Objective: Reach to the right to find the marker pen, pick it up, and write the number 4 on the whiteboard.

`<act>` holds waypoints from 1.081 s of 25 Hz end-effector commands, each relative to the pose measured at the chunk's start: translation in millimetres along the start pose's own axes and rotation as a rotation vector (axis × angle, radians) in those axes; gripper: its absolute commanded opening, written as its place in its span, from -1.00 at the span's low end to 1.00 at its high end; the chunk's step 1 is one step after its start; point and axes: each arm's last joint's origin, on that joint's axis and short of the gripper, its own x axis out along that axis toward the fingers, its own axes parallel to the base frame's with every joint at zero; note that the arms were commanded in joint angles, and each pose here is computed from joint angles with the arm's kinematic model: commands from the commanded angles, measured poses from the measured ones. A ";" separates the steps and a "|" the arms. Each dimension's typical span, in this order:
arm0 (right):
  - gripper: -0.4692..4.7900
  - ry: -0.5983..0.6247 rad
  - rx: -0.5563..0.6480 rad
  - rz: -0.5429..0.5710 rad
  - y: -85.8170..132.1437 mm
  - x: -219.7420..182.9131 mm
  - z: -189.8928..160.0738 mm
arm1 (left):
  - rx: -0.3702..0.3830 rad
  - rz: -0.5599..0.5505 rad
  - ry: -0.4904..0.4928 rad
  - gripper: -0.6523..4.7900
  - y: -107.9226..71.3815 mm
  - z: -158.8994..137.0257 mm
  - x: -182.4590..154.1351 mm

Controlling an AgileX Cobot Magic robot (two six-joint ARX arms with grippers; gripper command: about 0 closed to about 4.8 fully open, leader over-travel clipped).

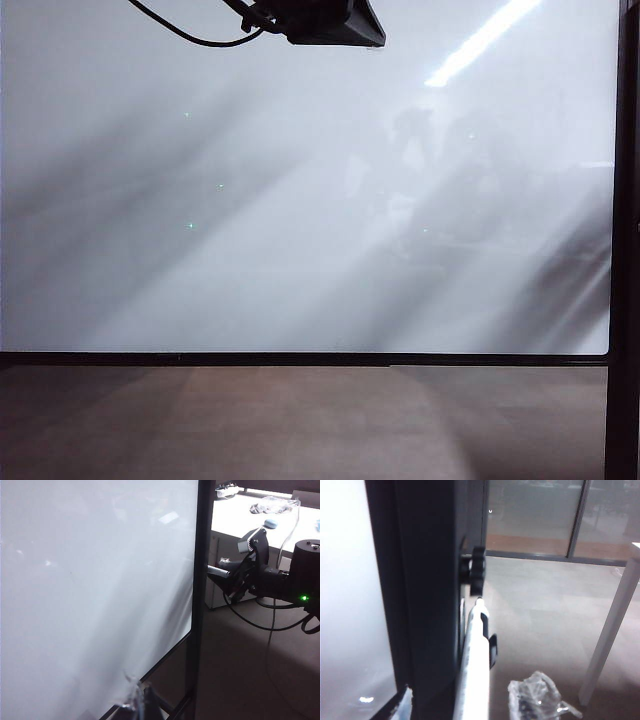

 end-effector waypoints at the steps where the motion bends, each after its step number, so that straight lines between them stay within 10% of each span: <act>1: 0.13 -0.033 -0.013 0.001 -1.0 2.7 7.6 | 0.000 -0.007 0.000 -0.78 -0.7 0.8 -0.1; 27: -0.19 -0.015 -0.007 -0.003 -2.1 4.6 7.2 | -0.001 -0.075 0.004 -0.78 -2.9 -0.2 -0.1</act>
